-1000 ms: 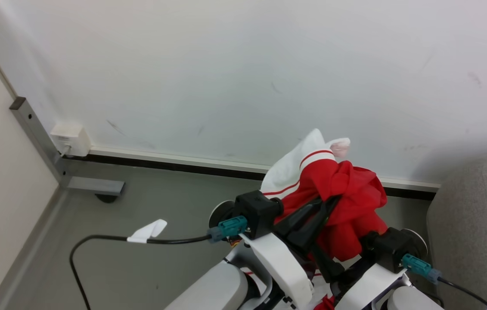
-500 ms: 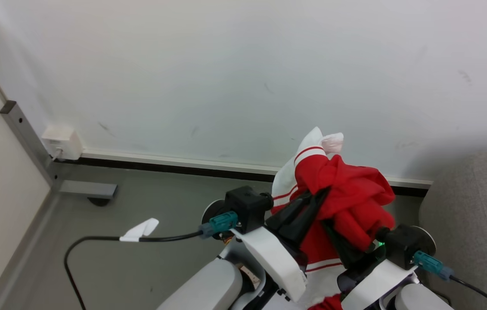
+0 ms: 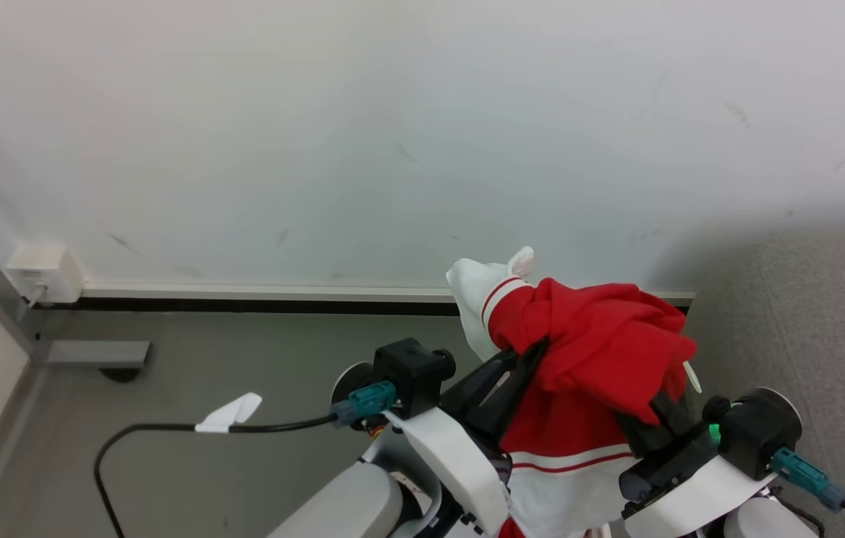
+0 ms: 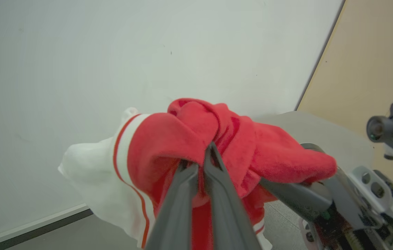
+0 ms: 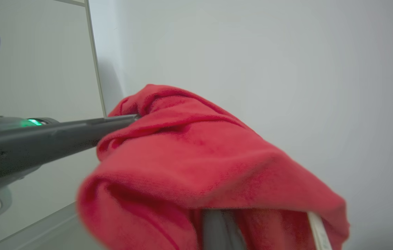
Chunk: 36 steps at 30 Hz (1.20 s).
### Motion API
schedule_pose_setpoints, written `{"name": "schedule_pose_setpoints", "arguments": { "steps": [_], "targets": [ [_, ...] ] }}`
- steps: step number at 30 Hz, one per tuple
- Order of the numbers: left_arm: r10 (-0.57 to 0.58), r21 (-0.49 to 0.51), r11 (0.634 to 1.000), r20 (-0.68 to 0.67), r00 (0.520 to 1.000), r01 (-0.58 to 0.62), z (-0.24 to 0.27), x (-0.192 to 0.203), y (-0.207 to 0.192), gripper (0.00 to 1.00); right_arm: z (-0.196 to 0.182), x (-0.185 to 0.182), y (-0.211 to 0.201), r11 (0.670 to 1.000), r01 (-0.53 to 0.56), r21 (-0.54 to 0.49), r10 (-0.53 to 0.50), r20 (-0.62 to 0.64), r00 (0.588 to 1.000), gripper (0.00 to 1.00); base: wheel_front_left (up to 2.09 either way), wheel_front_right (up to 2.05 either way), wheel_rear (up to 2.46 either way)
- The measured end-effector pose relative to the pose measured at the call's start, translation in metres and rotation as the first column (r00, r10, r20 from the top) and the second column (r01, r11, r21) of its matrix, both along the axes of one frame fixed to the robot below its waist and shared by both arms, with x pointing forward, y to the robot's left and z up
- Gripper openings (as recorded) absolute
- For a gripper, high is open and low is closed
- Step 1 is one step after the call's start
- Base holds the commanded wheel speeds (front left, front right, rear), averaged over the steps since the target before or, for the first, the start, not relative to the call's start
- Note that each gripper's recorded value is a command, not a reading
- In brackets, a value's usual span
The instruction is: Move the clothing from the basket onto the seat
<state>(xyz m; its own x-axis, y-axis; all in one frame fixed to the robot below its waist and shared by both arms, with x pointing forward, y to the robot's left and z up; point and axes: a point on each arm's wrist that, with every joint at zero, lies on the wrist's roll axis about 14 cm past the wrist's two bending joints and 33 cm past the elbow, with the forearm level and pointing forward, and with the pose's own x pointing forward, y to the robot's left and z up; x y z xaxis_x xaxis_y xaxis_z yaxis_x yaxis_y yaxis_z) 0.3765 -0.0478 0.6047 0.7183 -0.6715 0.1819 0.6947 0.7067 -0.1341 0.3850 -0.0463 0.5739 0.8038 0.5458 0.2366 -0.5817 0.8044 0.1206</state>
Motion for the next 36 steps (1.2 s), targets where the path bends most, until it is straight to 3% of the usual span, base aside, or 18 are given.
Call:
{"name": "schedule_pose_setpoints", "arguments": {
  "steps": [8,14,25,36],
  "targets": [
    [-0.080,-0.015,0.997,0.012,0.997,0.081,0.001,-0.008,-0.022,1.00,0.013,0.002,-0.050,0.990,0.143,0.003,-0.143,0.046,0.989,0.00,0.00,0.00,0.00],
    [-0.146,0.001,0.989,0.019,0.989,0.146,-0.003,-0.010,-0.042,1.00,0.021,-0.004,-0.096,0.963,0.268,-0.010,-0.266,0.080,0.960,0.00,0.00,0.00,0.00],
    [-0.308,0.041,0.951,0.025,0.951,0.307,-0.023,-0.020,-0.091,1.00,0.034,-0.029,-0.190,0.853,0.521,-0.023,-0.514,0.128,0.848,0.00,0.00,0.00,0.00],
    [-0.442,0.053,0.896,0.005,0.897,0.441,-0.040,-0.035,-0.131,1.00,0.029,-0.061,-0.235,0.756,0.654,-0.023,-0.648,0.109,0.753,0.00,0.00,0.00,0.00]
  ]
}}
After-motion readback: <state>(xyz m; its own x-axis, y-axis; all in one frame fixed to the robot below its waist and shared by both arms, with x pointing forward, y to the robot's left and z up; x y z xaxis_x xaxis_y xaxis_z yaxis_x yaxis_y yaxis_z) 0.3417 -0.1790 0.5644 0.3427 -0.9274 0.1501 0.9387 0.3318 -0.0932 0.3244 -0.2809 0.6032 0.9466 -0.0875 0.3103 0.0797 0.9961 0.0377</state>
